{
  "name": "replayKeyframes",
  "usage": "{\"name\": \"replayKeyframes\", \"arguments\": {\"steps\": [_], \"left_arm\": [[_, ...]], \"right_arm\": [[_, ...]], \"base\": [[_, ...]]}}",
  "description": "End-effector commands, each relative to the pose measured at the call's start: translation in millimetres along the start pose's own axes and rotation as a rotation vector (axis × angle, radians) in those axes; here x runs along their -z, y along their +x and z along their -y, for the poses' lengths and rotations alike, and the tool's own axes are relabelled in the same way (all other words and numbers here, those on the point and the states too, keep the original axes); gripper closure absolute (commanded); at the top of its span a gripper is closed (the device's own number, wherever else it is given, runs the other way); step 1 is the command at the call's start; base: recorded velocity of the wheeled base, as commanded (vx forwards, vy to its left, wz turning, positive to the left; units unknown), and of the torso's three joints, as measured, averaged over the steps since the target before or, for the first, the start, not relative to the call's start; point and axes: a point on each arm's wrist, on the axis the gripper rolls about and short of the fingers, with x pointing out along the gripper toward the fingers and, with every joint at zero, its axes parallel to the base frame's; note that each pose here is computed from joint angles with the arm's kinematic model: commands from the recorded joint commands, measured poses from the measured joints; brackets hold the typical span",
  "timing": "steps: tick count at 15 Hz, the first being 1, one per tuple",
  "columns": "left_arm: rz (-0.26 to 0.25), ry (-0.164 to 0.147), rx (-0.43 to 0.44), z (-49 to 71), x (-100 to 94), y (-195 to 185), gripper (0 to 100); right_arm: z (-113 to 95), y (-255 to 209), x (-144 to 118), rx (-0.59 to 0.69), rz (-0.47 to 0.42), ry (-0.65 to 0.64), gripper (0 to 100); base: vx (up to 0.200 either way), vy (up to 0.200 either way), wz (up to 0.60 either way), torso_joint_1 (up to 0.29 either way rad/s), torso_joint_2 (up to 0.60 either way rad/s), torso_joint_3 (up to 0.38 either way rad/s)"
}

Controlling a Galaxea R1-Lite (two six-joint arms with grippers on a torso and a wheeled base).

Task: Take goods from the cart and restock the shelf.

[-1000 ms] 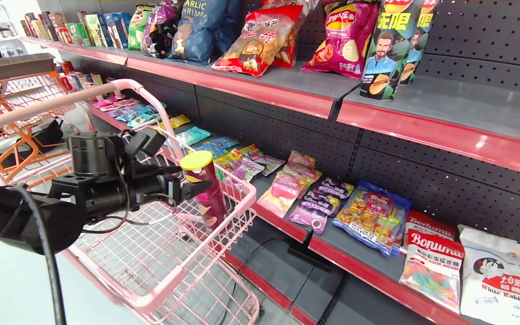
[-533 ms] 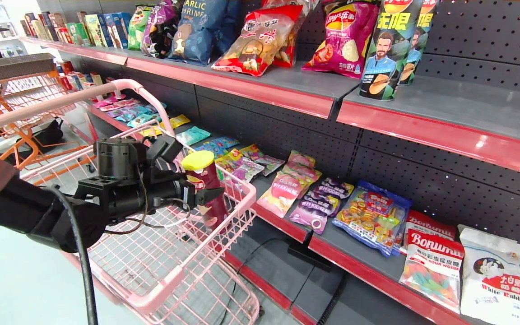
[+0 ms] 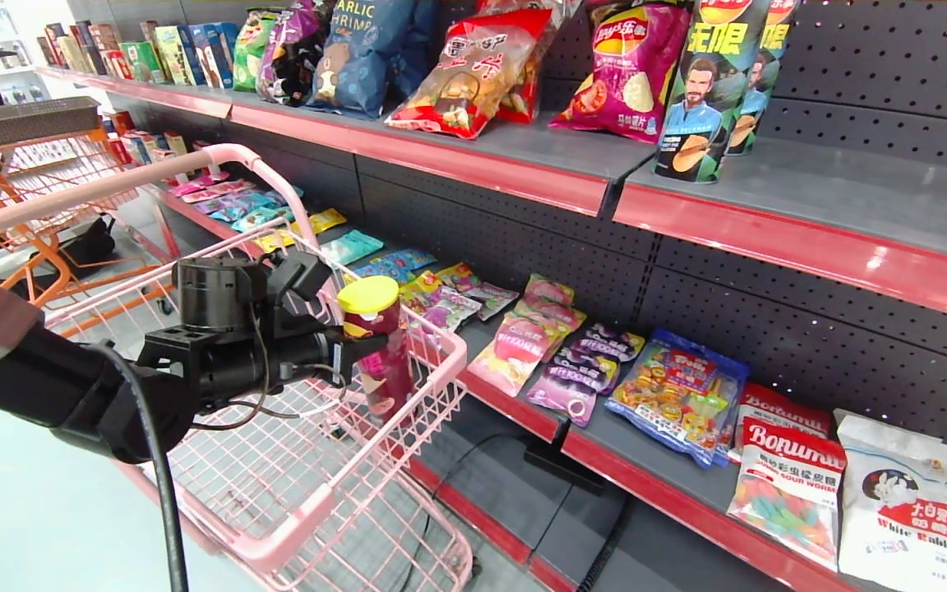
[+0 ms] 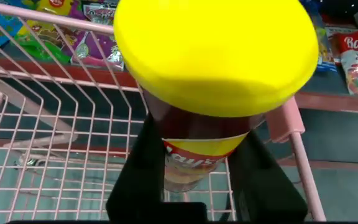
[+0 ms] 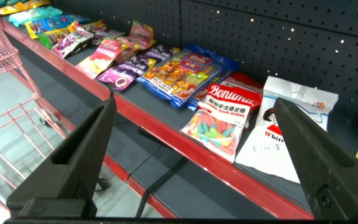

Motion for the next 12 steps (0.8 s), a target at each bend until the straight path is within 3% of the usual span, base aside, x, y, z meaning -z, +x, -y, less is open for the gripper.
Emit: {"name": "replayKeyframes", "arguments": {"steps": [1, 3, 5, 6, 7, 8, 9, 11, 12], "left_arm": [[0.071, -0.014, -0.019, 6.9, -21.3, -30.6, 100], [0.115, -0.039, -0.051, 20.3, -48.3, -75.7, 100], [0.101, -0.049, -0.075, 33.8, -60.1, -111.1, 100], [0.093, -0.057, -0.11, 60.6, -71.1, -175.7, 100], [0.109, -0.052, -0.12, 68.2, -71.8, -194.0, 100], [0.172, -0.027, -0.159, 85.3, -69.1, -231.4, 100], [0.212, -0.013, -0.198, 94.3, -65.4, -250.5, 100], [0.307, 0.022, -0.265, 106.7, -65.0, -277.7, 100], [0.328, 0.047, -0.29, 109.5, -64.6, -284.3, 100]], "right_arm": [[0.0, 0.0, 0.0, 0.0, 0.0, 0.0, 0], [0.0, 0.0, 0.0, 0.0, 0.0, 0.0, 0], [0.0, 0.0, 0.0, 0.0, 0.0, 0.0, 0], [0.0, 0.0, 0.0, 0.0, 0.0, -0.002, 0], [0.0, 0.0, 0.0, 0.0, 0.0, 0.0, 0], [0.0, 0.0, 0.0, 0.0, 0.0, 0.003, 0], [0.0, 0.0, 0.0, 0.0, 0.0, 0.0, 0], [0.1, 0.0, 0.0, 0.003, 0.0, -0.002, 0], [0.1, 0.0, 0.0, 0.003, 0.0, -0.002, 0]], "base": [[0.0, 0.0, 0.0, 0.0, 0.0, 0.0], [0.0, 0.0, 0.0, 0.0, 0.0, 0.0], [0.0, 0.0, 0.0, 0.0, 0.0, 0.0], [0.0, 0.0, 0.0, 0.0, 0.0, 0.0], [0.0, 0.0, 0.0, 0.0, 0.0, 0.0], [0.0, 0.0, 0.0, 0.0, 0.0, 0.0], [0.0, 0.0, 0.0, 0.0, 0.0, 0.0], [0.0, 0.0, 0.0, 0.0, 0.0, 0.0], [0.0, 0.0, 0.0, 0.0, 0.0, 0.0]]}}
